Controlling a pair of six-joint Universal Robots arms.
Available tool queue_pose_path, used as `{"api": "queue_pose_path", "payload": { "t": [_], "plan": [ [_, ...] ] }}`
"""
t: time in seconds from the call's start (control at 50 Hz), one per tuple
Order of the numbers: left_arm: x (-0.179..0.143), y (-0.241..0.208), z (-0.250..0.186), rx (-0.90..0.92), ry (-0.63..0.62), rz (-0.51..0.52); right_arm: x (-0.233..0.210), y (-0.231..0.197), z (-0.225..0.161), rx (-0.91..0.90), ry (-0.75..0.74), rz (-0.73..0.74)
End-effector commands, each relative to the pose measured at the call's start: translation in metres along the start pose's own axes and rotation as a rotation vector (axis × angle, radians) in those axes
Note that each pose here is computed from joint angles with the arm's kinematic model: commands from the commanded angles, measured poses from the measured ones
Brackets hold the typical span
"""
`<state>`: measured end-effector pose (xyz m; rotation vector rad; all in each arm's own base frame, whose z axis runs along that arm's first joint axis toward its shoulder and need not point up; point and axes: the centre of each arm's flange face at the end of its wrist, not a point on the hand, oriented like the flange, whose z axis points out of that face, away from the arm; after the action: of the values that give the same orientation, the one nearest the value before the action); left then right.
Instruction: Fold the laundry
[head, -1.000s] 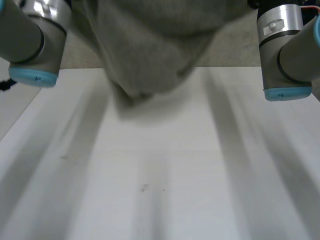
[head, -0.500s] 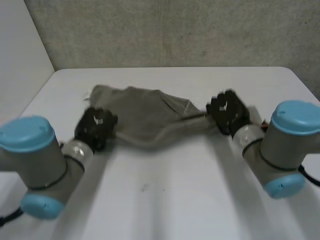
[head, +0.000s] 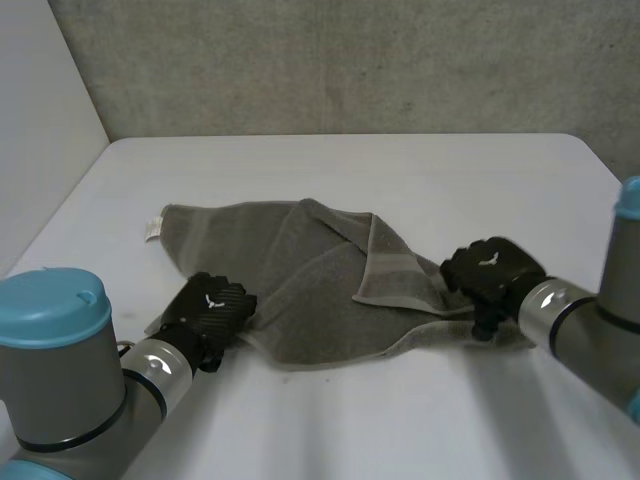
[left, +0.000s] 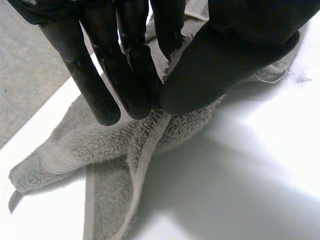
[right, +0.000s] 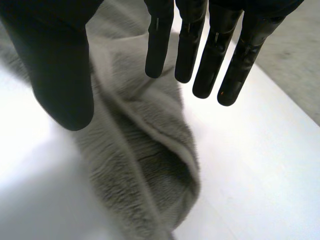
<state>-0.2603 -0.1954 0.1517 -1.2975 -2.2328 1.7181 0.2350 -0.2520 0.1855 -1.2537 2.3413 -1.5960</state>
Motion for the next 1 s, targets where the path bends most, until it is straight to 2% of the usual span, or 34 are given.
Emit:
{"api": "queue_pose_path", "payload": {
  "t": [0.02,0.2,0.42,0.66,0.84,1.0],
  "plan": [
    [-0.008,-0.013,-0.006,0.049,-0.031,0.002,0.028,-0.005,-0.006,0.037,0.063,0.132],
    [-0.021,-0.031,-0.015,0.114,-0.080,0.002,0.046,0.008,-0.014,-0.019,0.108,0.199],
    [-0.021,-0.031,-0.016,0.115,-0.079,0.000,0.037,0.041,-0.019,-0.116,0.041,0.280],
    [-0.023,-0.030,-0.014,0.113,-0.084,-0.003,0.023,0.054,-0.016,-0.098,0.023,0.278],
    [-0.045,-0.034,-0.006,0.122,-0.148,-0.019,0.022,0.059,-0.015,-0.094,0.032,0.331],
    [-0.050,-0.039,-0.002,0.136,-0.157,-0.020,0.015,0.062,-0.016,-0.095,0.021,0.353]
  ]
}}
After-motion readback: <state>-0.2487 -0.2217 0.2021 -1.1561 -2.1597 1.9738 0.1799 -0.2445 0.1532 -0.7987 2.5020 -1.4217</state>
